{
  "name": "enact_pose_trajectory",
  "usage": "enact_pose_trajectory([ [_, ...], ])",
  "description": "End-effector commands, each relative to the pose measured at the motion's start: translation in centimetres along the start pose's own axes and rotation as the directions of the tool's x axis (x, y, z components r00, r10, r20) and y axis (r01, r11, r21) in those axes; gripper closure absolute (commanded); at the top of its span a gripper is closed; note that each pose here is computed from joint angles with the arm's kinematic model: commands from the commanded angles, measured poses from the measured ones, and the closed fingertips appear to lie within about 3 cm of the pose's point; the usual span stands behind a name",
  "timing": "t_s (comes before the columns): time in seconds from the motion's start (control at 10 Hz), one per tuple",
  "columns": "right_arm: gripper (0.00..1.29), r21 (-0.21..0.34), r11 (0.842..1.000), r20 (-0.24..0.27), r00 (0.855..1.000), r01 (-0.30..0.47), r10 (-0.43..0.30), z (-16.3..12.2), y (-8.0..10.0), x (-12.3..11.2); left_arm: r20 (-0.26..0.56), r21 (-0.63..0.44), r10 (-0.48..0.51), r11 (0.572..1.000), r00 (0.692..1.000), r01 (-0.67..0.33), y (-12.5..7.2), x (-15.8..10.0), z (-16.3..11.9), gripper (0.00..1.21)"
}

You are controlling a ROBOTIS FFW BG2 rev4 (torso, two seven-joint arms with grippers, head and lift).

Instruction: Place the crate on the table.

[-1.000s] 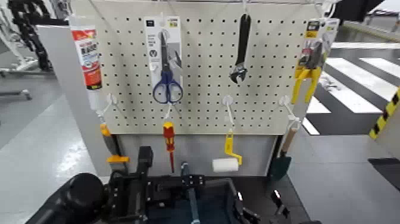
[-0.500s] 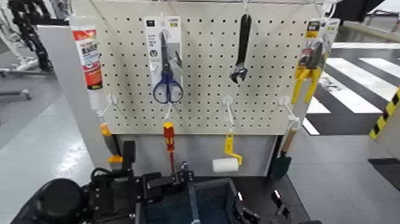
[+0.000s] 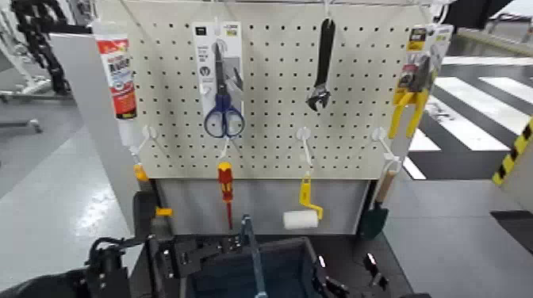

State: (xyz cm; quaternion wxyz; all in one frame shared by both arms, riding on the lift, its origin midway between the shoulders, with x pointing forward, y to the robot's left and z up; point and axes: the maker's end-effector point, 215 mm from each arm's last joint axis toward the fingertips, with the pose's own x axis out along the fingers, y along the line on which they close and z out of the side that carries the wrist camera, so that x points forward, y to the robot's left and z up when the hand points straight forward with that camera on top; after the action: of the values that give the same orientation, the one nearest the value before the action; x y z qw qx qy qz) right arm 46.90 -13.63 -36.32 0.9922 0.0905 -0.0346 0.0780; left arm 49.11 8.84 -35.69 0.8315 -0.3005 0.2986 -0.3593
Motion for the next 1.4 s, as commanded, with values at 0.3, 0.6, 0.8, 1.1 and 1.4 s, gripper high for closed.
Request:
enact_pose_trajectory([
  [0.3,0.15,-0.012,1.000,0.001,1.000,0.008,-0.008,0.2,-0.5,-0.1,0.324,0.229,0.260,0.912,0.910,-0.342,5.1,-3.5,2.6,0.32],
  [0.6,0.15,-0.027,1.000,0.002,1.000,0.010,-0.010,0.4,-0.7,-0.2,0.519,0.311,0.325,0.789,0.791,-0.529,5.6,-7.9,4.2,0.32],
  [0.8,0.15,-0.047,0.999,-0.007,1.000,0.006,-0.006,0.5,-0.6,-0.1,0.588,0.359,0.327,0.714,0.740,-0.601,5.0,-9.7,4.5,0.32],
  [1.1,0.15,-0.060,0.998,-0.016,1.000,0.006,-0.007,0.4,-0.6,-0.2,0.666,0.374,0.351,0.607,0.658,-0.701,4.2,-11.5,3.7,0.32],
  [1.4,0.15,-0.057,0.998,-0.017,1.000,0.009,-0.010,0.4,-0.7,-0.3,0.683,0.364,0.366,0.580,0.632,-0.729,4.3,-12.0,2.9,0.32],
])
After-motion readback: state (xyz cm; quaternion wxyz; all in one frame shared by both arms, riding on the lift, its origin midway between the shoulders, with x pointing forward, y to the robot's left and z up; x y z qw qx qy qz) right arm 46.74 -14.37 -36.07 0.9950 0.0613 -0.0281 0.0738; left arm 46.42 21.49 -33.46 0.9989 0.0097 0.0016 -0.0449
